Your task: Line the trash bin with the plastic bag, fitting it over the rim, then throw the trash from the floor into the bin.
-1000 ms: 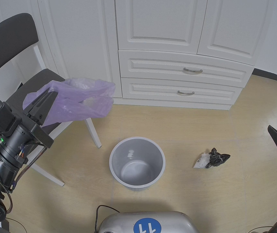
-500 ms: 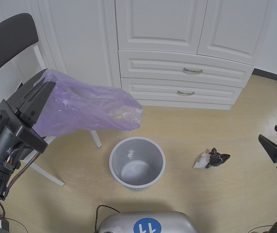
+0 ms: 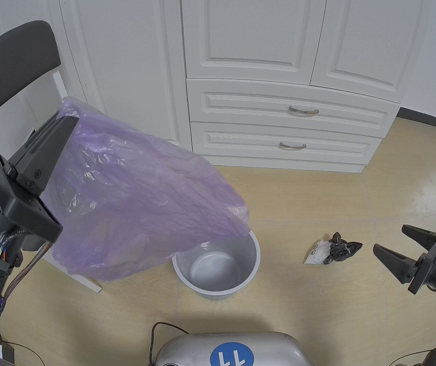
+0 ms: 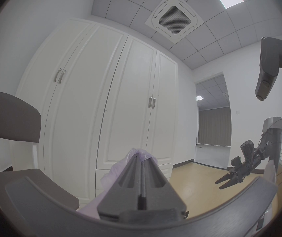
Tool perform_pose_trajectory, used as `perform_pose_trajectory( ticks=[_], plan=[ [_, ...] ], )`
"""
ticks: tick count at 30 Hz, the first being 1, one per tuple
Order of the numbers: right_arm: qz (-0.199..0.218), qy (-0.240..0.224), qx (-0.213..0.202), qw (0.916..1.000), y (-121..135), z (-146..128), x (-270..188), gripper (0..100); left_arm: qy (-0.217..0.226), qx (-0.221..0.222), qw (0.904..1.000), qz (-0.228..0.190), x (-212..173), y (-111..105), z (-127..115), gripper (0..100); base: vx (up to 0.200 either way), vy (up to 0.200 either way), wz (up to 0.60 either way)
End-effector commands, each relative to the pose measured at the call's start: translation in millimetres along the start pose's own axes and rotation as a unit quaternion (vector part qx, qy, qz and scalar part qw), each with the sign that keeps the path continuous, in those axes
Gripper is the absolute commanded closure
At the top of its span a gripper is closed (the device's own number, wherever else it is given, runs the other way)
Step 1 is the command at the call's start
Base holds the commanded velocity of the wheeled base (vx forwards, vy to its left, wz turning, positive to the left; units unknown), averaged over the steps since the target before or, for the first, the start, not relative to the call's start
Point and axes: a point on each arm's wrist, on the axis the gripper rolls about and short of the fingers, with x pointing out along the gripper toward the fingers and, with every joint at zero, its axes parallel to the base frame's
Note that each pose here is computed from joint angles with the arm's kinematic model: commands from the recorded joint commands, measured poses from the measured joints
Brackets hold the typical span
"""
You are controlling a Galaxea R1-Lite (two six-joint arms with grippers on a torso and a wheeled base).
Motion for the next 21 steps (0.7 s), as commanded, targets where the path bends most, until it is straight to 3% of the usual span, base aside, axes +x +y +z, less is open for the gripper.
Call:
perform_pose_trajectory(
  ticks=[1, 6, 9, 16, 19, 20, 21],
  plan=[
    [0.013, 0.007, 0.008, 0.9999, 22.7, 7.8, 11.9, 0, -0.015, 0.006, 0.9999, -0.002, -4.5, -0.1, 7.6, 100, 0.000, 0.000, 0.00],
    [-0.040, -0.016, 0.014, 0.9990, 32.1, 30.6, 34.0, 0, -0.015, 0.001, 0.9998, -0.013, -4.5, -4.1, 7.1, 100, 0.000, 0.000, 0.00],
    [-0.041, -0.010, 0.067, 0.9969, 36.9, 33.4, 47.5, 0, -0.018, 0.000, 0.9997, -0.015, -4.7, -4.6, 8.4, 100, 0.000, 0.000, 0.00],
    [-0.065, 0.065, 0.142, 0.9855, 50.5, 22.8, 88.5, 0, -0.020, 0.001, 0.9997, -0.016, -5.0, -5.2, 9.0, 100, 0.000, 0.000, 0.00],
    [-0.076, 0.084, 0.171, 0.9787, 54.9, 28.9, 97.5, 0, -0.021, 0.001, 0.9996, -0.016, -4.9, -5.2, 9.7, 100, 0.000, 0.000, 0.00],
    [-0.082, 0.093, 0.196, 0.9728, 57.7, 36.3, 100.6, 0, -0.025, 0.002, 0.9996, -0.016, -5.3, -4.9, 11.4, 100, 0.000, 0.000, 0.00],
    [-0.082, 0.093, 0.196, 0.9728, 57.7, 36.3, 100.6, 0, -0.025, 0.002, 0.9996, -0.016, -5.3, -4.9, 11.4, 100, 0.000, 0.000, 0.00]
  ],
)
